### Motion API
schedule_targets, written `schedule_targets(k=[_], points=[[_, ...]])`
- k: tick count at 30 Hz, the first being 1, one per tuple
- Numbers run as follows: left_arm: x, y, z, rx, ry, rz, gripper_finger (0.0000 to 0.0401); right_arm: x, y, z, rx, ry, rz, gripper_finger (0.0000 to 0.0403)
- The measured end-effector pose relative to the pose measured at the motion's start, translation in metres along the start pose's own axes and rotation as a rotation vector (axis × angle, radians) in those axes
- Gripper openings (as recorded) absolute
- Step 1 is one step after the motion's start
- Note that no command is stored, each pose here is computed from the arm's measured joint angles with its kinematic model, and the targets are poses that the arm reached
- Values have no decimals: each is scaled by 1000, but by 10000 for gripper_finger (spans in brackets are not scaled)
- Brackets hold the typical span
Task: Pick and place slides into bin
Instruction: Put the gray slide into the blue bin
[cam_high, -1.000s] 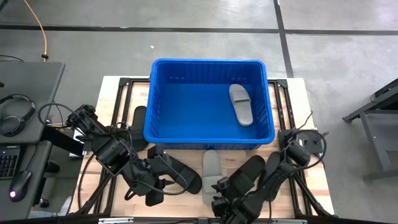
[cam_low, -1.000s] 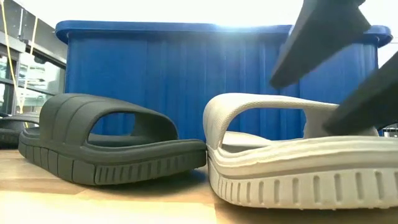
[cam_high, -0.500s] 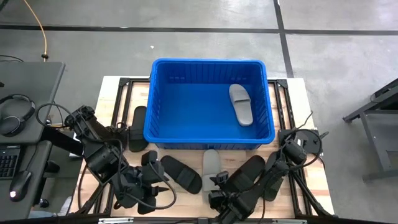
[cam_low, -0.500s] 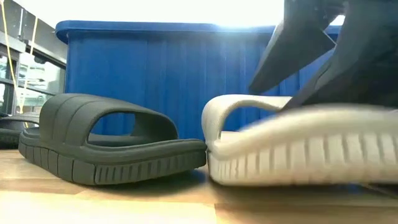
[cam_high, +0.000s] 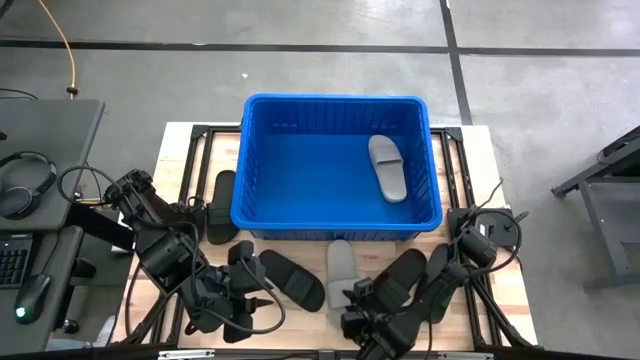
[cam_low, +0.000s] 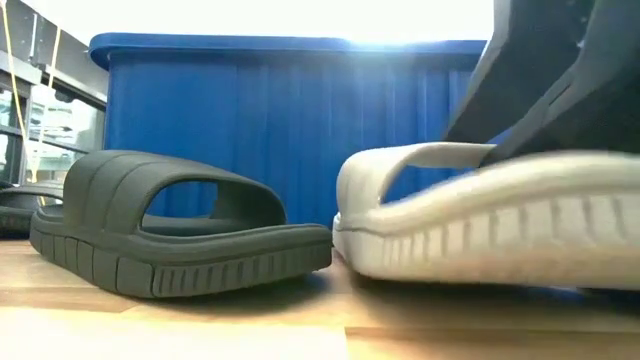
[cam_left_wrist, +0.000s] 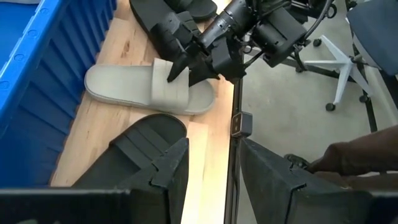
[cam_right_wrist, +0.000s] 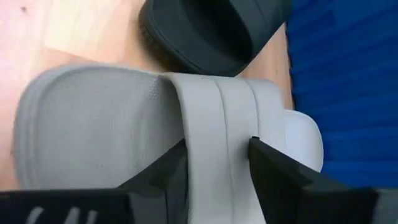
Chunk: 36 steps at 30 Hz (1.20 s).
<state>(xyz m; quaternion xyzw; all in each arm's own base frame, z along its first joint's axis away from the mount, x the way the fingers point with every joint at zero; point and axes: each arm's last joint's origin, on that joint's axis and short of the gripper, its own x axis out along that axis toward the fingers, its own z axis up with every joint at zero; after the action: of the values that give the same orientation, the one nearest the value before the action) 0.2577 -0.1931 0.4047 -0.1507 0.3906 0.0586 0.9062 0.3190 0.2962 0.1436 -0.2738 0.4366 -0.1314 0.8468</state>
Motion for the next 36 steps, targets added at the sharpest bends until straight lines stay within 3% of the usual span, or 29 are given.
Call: schedule_targets(k=[6, 13, 17, 22, 32, 36], points=[[0, 0, 0, 0, 0, 0, 133, -4, 6, 1, 8, -8, 61, 153], [0, 0, 0, -10, 0, 0, 133, -1, 3, 2, 9, 3, 58, 201], [0, 0, 0, -16, 0, -1, 133, 2, -1, 1, 32, 18, 26, 205], [0, 0, 0, -16, 1, -1, 133, 2, -1, 0, 32, 15, 17, 162], [0, 0, 0, -9, 2, -2, 133, -24, -1, 16, 31, -31, 45, 15], [0, 0, 0, -8, 2, -2, 133, -36, -6, 26, 60, -38, 51, 13]])
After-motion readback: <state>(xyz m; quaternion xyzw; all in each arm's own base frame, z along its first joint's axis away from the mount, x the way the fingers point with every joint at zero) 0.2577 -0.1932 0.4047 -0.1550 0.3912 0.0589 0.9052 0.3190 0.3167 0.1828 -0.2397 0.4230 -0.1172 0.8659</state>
